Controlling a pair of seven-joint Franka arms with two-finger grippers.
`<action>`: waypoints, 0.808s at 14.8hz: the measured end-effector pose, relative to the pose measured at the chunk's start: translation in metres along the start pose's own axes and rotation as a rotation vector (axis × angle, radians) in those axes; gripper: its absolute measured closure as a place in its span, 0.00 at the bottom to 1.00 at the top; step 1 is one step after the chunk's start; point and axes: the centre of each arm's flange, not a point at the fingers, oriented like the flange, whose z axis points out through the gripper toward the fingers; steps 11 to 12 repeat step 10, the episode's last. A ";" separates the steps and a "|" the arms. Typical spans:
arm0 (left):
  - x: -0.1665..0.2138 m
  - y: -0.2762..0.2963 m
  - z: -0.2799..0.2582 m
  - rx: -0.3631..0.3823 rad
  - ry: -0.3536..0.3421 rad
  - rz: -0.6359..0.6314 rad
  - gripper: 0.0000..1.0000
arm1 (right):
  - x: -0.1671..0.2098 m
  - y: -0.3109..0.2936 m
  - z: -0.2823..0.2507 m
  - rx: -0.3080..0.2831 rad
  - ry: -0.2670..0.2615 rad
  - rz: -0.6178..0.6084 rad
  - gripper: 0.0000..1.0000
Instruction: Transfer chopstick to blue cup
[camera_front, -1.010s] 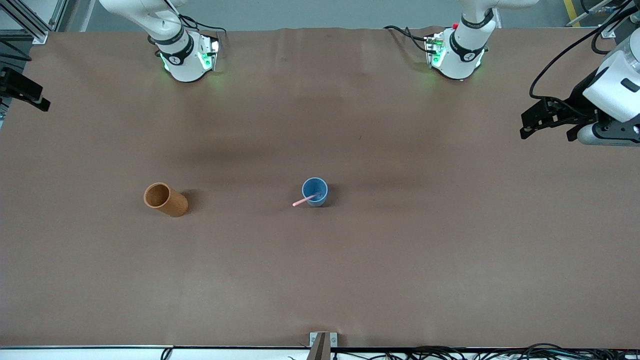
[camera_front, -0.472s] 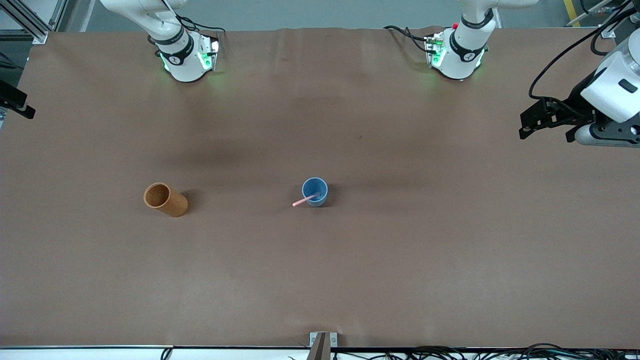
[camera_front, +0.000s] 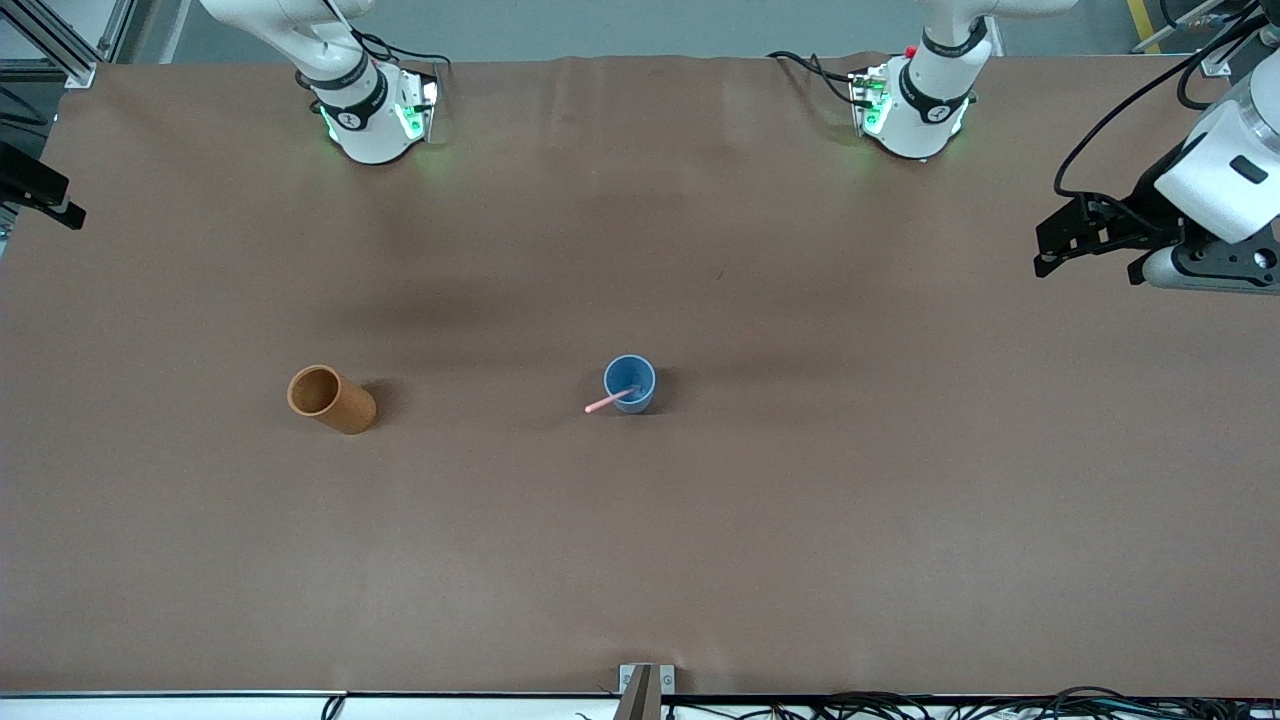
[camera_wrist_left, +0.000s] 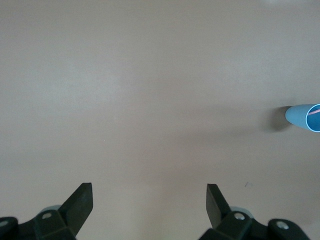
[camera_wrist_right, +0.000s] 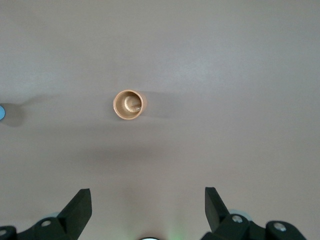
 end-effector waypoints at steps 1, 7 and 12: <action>0.000 0.000 0.000 0.000 0.000 0.000 0.00 | 0.000 -0.001 0.001 0.007 -0.001 -0.001 0.00; 0.001 -0.001 0.001 0.000 -0.002 -0.003 0.00 | -0.004 -0.001 0.007 0.026 -0.015 -0.002 0.00; 0.001 -0.001 0.002 0.000 -0.003 -0.003 0.00 | -0.004 -0.001 0.009 0.027 -0.020 -0.002 0.00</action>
